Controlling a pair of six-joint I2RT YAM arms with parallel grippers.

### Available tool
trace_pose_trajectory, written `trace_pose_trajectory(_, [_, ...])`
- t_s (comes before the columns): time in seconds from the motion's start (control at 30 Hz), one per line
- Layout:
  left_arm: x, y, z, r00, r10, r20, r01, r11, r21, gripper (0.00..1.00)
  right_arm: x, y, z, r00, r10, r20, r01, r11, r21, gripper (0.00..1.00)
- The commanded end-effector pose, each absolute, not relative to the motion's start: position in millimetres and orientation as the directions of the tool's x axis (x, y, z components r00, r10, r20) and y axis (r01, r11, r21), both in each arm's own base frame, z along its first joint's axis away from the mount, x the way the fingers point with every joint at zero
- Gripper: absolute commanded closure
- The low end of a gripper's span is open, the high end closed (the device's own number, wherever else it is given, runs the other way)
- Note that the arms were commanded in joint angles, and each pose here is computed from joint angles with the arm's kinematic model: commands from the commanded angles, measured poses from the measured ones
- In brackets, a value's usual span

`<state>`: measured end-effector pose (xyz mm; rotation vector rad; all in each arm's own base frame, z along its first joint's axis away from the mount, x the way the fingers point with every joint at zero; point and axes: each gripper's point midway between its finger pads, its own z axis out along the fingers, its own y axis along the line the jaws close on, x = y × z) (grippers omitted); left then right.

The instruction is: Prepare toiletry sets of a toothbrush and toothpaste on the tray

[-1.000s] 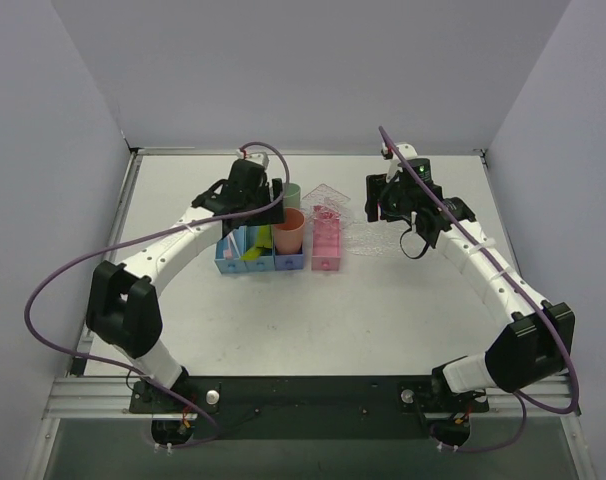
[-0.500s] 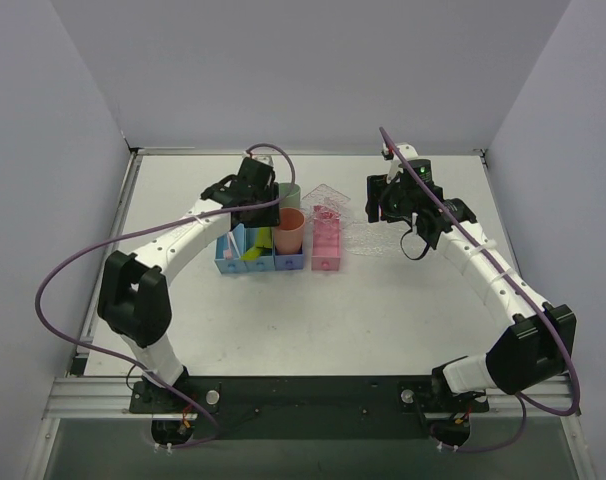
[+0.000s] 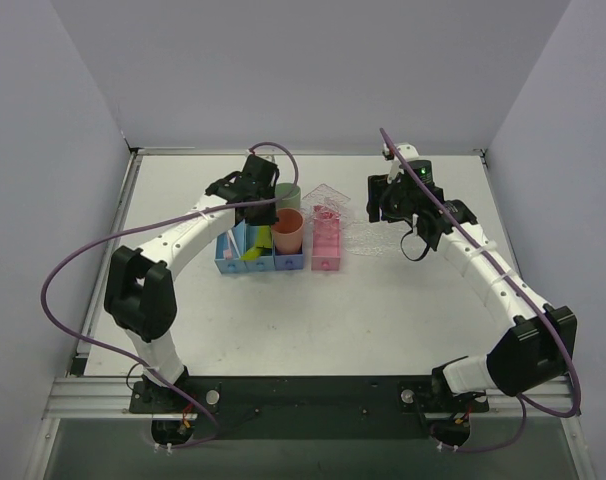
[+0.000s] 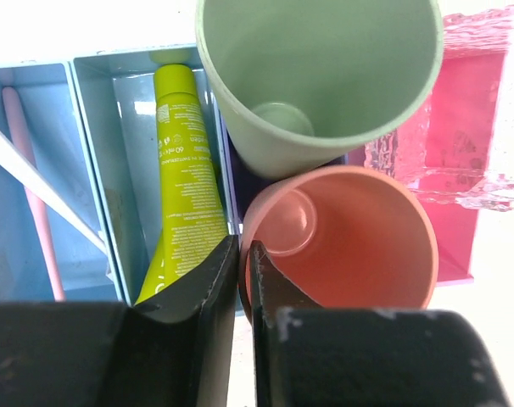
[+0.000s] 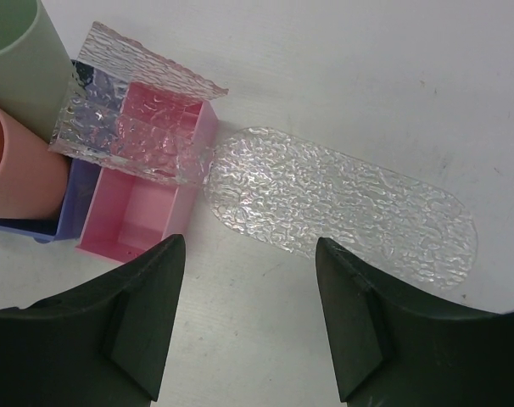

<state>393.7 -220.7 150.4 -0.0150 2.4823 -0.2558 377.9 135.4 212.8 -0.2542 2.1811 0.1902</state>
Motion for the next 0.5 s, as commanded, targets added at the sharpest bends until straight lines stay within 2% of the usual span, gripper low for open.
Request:
trace_pose_trajectory(0.0, [399.8,-222.5,164.1,-0.779,-0.072,-0.623,0.049,0.983,-0.176,0.84,378.1,131.1,231.1,-0.513,-0.111,-0.851,-0.244,0.97,0.02,0.42])
trace_pose_trajectory(0.2, [398.1,-219.7,166.0,-0.78,-0.075,-0.621,0.037,0.985,-0.166,1.0,377.7,127.5,233.5,-0.504,-0.111,-0.856,-0.231,0.973,0.01,0.42])
trace_pose_trajectory(0.47, [396.6,-219.9,180.4,-0.762,-0.1,-0.64,0.029,0.982,-0.188,1.0,376.2,119.7,234.6,-0.497,-0.119,-0.859,-0.204,0.979,-0.018,0.4])
